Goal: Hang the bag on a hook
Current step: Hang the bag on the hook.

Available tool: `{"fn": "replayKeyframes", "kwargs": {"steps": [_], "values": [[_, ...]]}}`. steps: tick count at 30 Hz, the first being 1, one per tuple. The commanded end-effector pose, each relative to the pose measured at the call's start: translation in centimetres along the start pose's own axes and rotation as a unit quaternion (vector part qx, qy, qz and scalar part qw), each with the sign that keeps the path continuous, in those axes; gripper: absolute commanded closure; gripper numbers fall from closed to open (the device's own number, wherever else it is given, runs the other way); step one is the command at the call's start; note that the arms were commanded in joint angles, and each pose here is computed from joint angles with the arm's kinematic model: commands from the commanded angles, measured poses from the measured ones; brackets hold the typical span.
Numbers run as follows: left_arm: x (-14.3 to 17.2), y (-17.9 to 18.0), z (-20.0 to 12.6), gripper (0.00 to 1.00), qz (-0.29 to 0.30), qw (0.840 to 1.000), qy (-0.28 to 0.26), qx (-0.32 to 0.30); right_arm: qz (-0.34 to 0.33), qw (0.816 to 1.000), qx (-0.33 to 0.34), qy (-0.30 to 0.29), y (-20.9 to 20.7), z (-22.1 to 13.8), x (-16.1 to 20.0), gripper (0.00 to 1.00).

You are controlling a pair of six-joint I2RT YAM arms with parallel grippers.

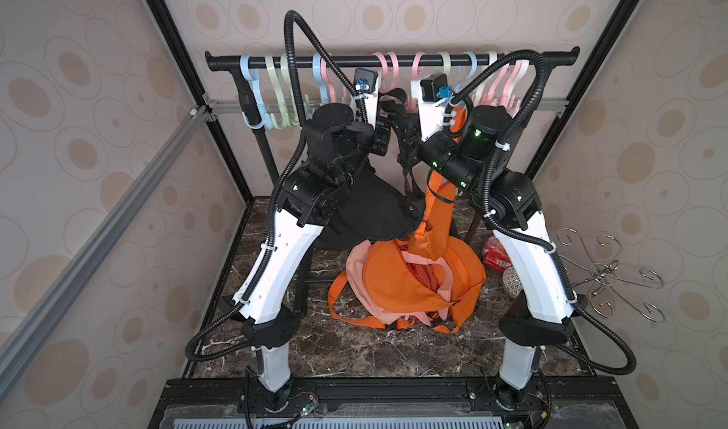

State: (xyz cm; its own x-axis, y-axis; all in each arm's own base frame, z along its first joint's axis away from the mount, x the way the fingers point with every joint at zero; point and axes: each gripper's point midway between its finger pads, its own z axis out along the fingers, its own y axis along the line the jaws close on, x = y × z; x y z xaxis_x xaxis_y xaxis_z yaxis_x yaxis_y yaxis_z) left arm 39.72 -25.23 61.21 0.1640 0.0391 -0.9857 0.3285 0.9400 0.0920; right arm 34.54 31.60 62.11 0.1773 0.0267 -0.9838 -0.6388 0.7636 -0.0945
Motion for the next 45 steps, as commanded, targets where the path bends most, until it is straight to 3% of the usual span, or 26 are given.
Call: {"fn": "replayKeyframes", "kwargs": {"steps": [1,8,13,26,38,45], "values": [[-1.7,0.6,-1.0,1.00,-0.005,1.000,-0.022,0.006,-0.009,0.999,0.015,-0.040,-1.1,-1.7,-3.0,1.00],[-3.0,1.3,-1.6,1.00,0.000,0.999,-0.040,0.001,0.011,0.998,0.034,-0.050,-3.8,-1.8,-3.4,1.00],[-1.1,1.6,-0.5,1.00,0.004,1.000,-0.015,0.006,0.038,0.998,0.037,-0.030,-5.7,-0.8,-1.6,1.00],[3.6,1.3,1.1,1.00,0.019,0.998,0.054,0.026,0.050,0.996,-0.007,0.069,-4.0,1.1,5.3,1.00],[6.7,1.4,0.6,1.00,0.013,0.996,0.086,0.027,0.042,0.998,-0.010,0.036,-3.4,-1.6,1.9,1.00],[7.5,2.1,0.3,1.00,0.006,0.995,0.093,0.022,0.018,0.998,-0.008,0.063,-2.5,-2.2,3.7,1.00]]}}
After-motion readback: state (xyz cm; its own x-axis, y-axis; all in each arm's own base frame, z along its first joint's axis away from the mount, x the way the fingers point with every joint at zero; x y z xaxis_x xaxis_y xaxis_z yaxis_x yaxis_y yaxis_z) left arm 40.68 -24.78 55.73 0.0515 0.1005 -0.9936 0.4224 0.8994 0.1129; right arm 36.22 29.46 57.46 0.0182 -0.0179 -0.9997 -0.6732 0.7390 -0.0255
